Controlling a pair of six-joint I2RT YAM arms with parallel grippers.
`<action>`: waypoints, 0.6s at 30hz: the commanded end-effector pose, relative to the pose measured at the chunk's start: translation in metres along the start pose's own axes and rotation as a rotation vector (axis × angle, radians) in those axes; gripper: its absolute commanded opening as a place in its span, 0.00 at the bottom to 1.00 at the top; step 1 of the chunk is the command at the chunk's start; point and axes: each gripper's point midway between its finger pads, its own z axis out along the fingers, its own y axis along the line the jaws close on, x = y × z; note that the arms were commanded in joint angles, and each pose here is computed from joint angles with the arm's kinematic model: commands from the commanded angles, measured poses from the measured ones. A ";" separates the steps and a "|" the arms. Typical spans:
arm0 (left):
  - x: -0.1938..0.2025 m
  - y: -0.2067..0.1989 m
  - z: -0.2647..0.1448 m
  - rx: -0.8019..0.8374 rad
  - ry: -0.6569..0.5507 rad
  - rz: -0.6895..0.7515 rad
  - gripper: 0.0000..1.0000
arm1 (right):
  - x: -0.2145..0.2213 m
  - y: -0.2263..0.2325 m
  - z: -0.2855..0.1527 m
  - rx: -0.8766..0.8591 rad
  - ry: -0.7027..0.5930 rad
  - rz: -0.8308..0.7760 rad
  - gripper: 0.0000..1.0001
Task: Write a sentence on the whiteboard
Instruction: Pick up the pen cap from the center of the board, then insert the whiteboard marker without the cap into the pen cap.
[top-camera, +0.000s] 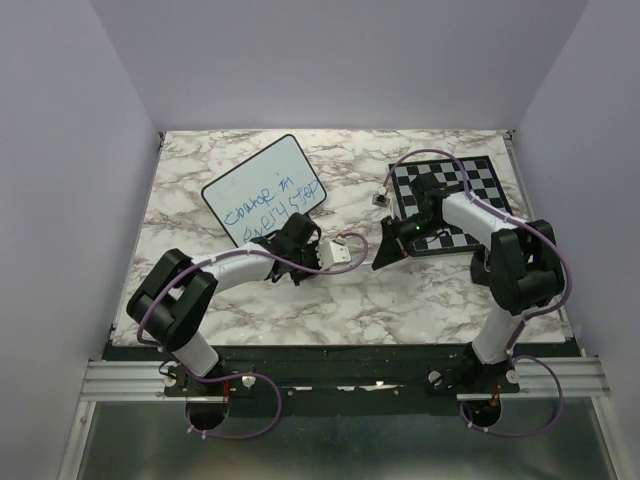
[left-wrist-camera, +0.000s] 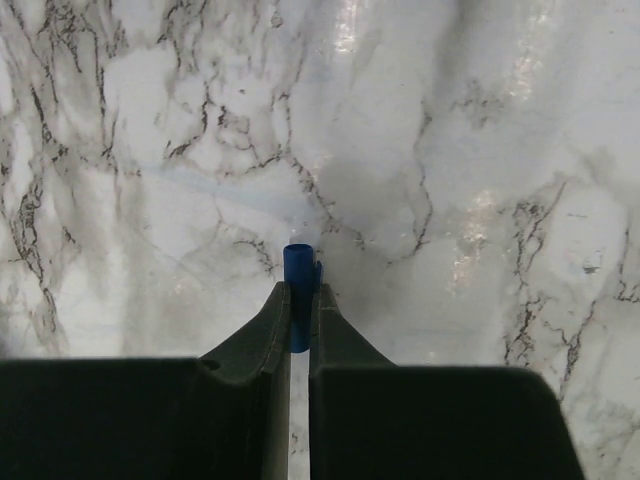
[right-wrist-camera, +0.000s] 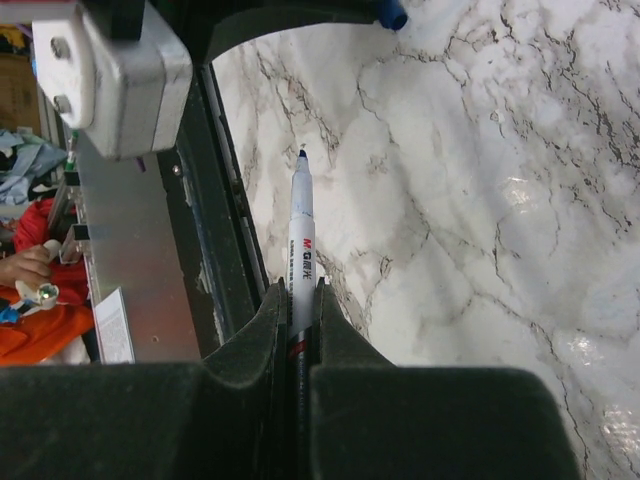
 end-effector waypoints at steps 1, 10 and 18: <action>0.013 -0.028 0.000 0.056 0.022 -0.016 0.01 | -0.009 -0.002 0.006 -0.023 -0.019 0.008 0.00; -0.004 -0.026 -0.010 -0.030 -0.023 0.040 0.00 | -0.009 -0.018 0.019 0.001 -0.006 0.079 0.01; -0.026 -0.015 -0.017 -0.088 -0.076 0.062 0.00 | -0.006 -0.019 0.038 0.004 0.029 0.118 0.01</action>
